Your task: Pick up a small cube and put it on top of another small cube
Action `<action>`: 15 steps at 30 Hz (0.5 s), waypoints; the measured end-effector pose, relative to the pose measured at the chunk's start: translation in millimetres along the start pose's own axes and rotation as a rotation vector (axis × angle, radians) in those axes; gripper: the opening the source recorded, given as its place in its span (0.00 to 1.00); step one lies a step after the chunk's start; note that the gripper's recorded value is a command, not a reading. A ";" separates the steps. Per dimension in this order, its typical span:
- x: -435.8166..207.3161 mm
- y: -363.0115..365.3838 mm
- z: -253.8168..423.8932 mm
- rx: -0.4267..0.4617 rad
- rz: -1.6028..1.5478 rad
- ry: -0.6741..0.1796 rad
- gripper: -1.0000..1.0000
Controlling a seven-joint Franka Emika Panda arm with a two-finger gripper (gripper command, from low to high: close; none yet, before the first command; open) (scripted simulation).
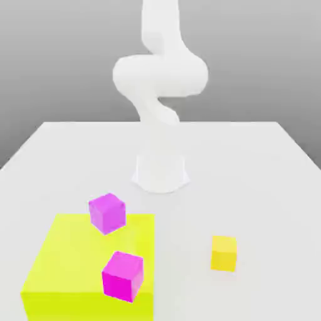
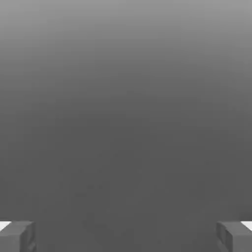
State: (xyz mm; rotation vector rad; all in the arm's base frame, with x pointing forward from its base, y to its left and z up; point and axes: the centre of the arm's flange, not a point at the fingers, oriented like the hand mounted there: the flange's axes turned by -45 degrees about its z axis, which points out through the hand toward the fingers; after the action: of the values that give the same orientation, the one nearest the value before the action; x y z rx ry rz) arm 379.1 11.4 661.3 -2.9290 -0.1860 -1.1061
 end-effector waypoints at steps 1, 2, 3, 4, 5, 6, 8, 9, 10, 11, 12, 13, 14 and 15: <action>-5.4 -6.2 27.8 0.025 -0.060 -0.036 0.50; -12.0 -13.1 53.4 0.048 -0.117 -0.070 0.50; -19.7 -20.4 77.4 0.071 -0.172 -0.102 0.50; -28.5 -28.3 100.2 0.094 -0.227 -0.132 0.50; -38.5 -36.5 122.0 0.116 -0.281 -0.162 0.50; -49.5 -45.0 142.8 0.138 -0.336 -0.191 0.50; -74.8 -62.7 181.6 0.183 -0.447 -0.248 0.50; -88.9 -71.6 199.6 0.206 -0.502 -0.275 0.50; -104.0 -80.5 216.5 0.228 -0.559 -0.303 0.50; -119.9 -89.1 232.3 0.251 -0.615 -0.329 0.50; -136.6 -97.5 247.1 0.274 -0.671 -0.356 0.50; -154.1 -105.5 260.7 0.297 -0.728 -0.382 0.50; -172.2 -113.1 273.3 0.320 -0.785 -0.407 0.50; -190.8 -120.1 284.7 0.343 -0.842 -0.433 0.50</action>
State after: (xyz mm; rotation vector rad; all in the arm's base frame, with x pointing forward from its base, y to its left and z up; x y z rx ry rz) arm 411.0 123.1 317.3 -2.7212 -1.5301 -0.3340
